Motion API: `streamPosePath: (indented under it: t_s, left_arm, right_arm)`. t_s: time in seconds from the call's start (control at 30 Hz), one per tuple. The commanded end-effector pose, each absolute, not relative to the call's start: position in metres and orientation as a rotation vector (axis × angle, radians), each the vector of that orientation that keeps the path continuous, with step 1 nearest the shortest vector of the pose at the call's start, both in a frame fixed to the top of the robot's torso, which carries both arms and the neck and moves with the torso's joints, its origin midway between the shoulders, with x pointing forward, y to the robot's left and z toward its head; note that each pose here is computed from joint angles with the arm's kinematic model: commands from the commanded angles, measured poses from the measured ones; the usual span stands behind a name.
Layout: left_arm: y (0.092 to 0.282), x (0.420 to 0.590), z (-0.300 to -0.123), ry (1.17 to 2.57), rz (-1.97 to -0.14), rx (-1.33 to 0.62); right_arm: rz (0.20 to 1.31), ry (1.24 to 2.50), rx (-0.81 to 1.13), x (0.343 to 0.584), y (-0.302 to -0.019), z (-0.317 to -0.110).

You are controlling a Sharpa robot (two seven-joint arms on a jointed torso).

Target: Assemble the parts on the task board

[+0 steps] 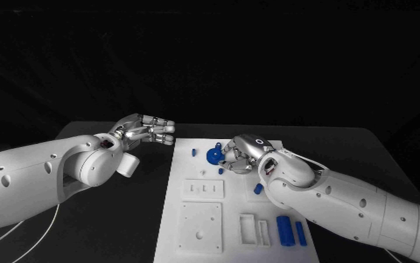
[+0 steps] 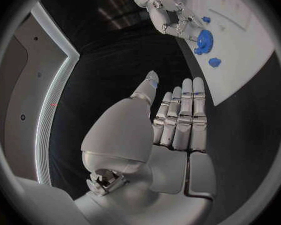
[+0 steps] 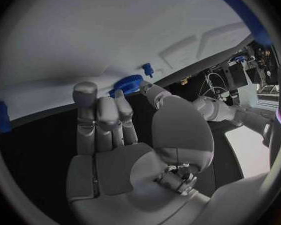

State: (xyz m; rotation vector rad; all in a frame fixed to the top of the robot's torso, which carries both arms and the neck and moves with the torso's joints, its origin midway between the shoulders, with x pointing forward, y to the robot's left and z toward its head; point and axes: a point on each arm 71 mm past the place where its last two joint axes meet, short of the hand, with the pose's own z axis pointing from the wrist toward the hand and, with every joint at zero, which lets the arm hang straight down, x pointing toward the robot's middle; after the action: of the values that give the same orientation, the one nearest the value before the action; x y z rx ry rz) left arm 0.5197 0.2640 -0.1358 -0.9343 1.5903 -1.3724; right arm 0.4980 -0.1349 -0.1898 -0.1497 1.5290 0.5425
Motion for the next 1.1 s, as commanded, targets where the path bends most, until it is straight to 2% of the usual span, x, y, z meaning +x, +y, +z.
streamPosePath:
  t_s: [0.03,0.33,0.63,0.83,1.1]
  left_arm:
    - [0.263,0.520,-0.135,1.597,-1.391,-0.922]
    - [0.266,0.522,-0.136,1.590,-1.377,-0.928]
    - [0.270,0.524,-0.132,1.522,-1.365,-0.922]
    - [0.271,0.524,-0.131,1.500,-1.371,-0.927]
    - [0.270,0.524,-0.132,1.521,-1.375,-0.927]
  right_arm:
    - [0.560,1.491,-0.094,0.497,-0.144,-0.187]
    - [0.661,1.472,0.124,0.505,-0.181,-0.173]
    - [0.730,1.501,0.142,0.505,-0.229,-0.157]
    - [0.736,1.528,0.121,0.505,-0.259,-0.149]
    - [0.704,1.545,0.150,0.515,-0.298,-0.153]
